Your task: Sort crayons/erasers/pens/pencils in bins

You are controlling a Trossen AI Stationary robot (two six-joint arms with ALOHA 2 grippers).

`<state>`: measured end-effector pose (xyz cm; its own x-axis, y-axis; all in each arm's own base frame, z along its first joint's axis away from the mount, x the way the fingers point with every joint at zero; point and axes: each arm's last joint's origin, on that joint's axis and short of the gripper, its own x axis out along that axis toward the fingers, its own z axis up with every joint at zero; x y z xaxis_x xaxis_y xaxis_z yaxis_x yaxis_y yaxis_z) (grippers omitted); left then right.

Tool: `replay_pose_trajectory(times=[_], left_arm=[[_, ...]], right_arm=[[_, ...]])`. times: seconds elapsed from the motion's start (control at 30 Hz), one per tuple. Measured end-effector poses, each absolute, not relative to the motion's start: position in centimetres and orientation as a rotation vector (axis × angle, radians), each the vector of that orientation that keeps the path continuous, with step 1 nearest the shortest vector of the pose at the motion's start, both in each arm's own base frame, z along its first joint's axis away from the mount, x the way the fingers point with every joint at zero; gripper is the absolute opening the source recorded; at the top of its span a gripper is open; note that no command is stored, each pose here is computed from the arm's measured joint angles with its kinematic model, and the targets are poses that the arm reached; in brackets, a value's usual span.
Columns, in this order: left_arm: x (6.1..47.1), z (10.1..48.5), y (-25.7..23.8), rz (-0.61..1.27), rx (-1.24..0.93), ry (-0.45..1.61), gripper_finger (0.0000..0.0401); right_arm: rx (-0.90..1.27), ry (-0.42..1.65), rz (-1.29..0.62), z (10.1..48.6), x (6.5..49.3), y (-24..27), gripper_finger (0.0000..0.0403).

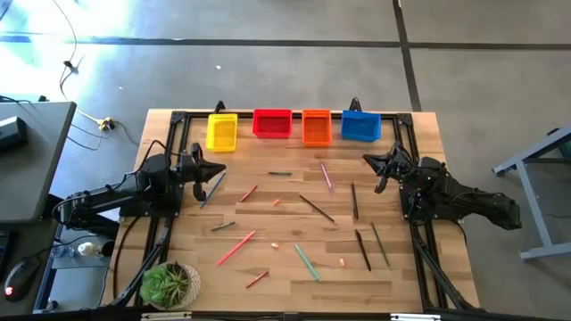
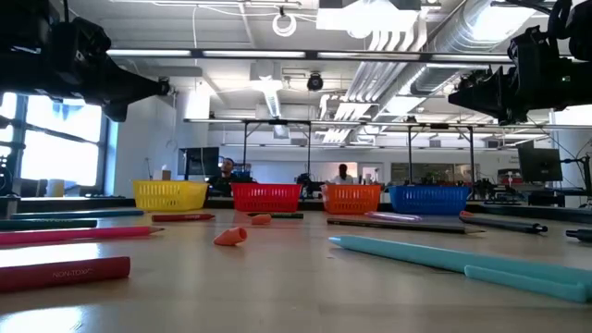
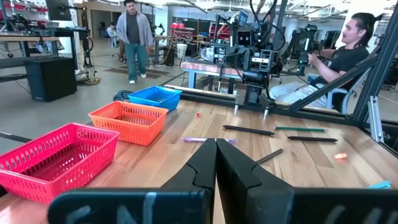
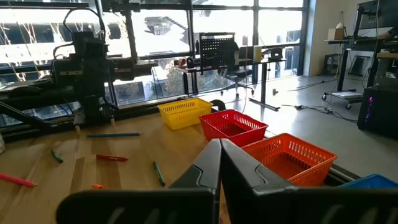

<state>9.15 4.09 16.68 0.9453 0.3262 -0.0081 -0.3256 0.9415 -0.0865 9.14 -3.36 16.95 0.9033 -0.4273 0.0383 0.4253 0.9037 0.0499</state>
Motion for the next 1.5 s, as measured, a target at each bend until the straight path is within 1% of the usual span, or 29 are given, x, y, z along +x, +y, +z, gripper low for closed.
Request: replay_pose_trajectory(times=[0.63, 1.1, 1.17, 1.27, 1.4, 1.5], left_arm=[[9.1, 16.7, 4.1, 0.332, -0.086, -0.011, 0.0001], [9.1, 18.0, 4.1, 0.348, -0.039, -0.138, 0.0001], [9.1, 18.1, 4.0, 0.324, -0.021, -0.145, 0.0], [9.3, 18.0, 4.0, 0.301, -0.012, -0.124, 0.0], [9.7, 17.6, 4.3, 0.335, -0.02, -0.065, 0.0], [10.1, 17.9, 4.6, 0.364, -0.033, -0.019, 0.0]], right_arm=[[0.041, -0.049, -0.441, 16.9, 9.1, -3.4, 0.0], [0.041, -0.049, -0.441, 16.9, 9.1, -3.4, 0.0], [0.041, -0.048, -0.44, 16.9, 9.1, -3.4, 0.0], [0.041, -0.049, -0.441, 16.9, 9.1, -3.4, 0.0], [0.041, -0.049, -0.441, 16.9, 9.1, -3.4, 0.0], [0.04, -0.048, -0.441, 16.9, 9.1, -3.4, 0.0]])
